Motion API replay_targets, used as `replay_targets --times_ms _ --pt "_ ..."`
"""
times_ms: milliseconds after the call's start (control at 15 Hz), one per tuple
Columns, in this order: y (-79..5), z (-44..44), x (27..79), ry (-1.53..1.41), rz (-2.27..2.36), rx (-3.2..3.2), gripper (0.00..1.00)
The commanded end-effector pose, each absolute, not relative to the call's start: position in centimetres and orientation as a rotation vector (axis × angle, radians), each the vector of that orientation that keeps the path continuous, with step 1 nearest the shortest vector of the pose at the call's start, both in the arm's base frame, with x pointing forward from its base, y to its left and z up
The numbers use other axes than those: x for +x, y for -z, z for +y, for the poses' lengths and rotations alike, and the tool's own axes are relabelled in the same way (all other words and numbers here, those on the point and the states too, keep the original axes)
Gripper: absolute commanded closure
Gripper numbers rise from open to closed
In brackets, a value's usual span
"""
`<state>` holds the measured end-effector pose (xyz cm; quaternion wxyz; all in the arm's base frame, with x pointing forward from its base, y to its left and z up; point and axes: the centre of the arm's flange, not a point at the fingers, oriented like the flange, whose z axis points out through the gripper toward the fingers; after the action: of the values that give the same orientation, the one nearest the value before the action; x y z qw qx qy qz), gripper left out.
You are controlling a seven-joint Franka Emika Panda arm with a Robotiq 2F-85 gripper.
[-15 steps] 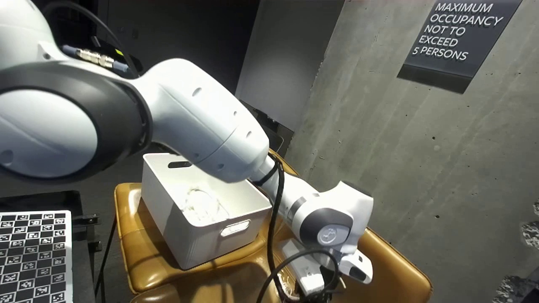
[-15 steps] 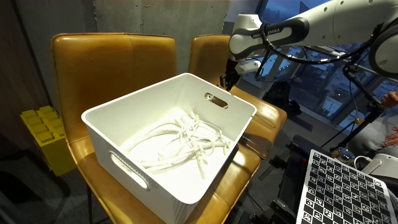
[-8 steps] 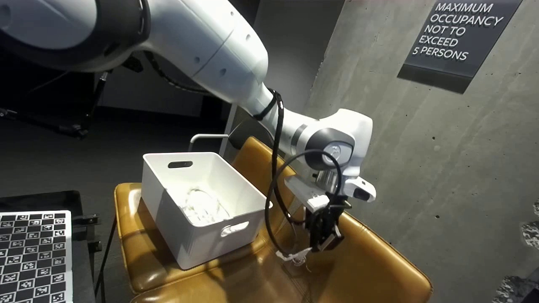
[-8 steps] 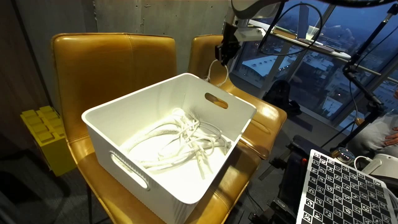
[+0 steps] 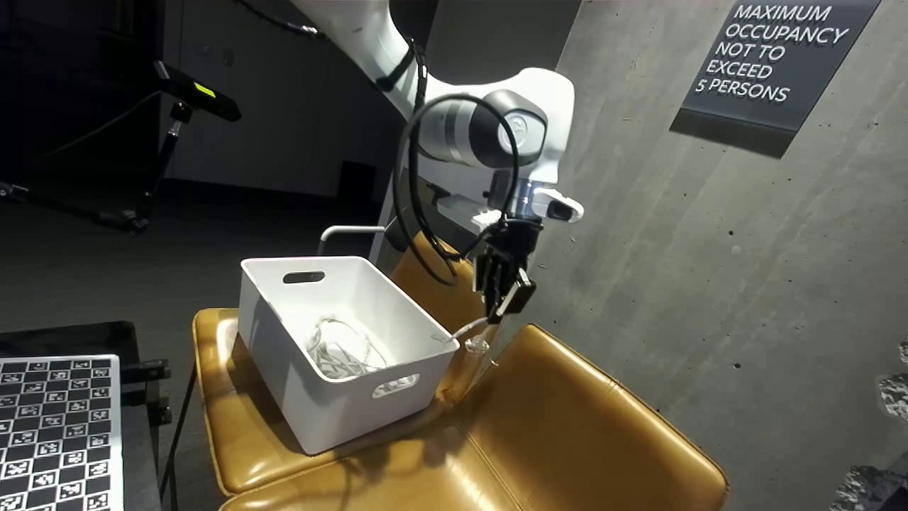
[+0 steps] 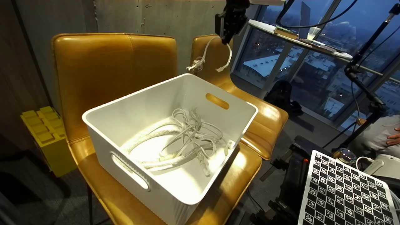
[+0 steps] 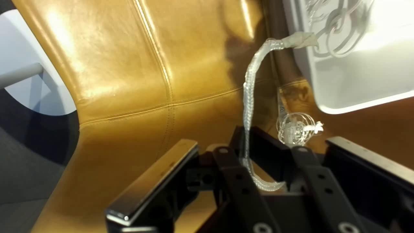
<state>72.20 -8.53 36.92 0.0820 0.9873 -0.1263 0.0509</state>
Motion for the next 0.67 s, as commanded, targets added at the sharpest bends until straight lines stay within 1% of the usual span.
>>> replay_targets --times_ms 0,267,600 --pt "-39.1 -3.0 65.2 -0.131 -0.344 2.962 0.97" --pt "-38.7 2.9 60.4 -0.095 -0.284 2.995 0.97" --pt "-35.9 6.1 56.9 -0.03 -0.256 3.01 0.97"
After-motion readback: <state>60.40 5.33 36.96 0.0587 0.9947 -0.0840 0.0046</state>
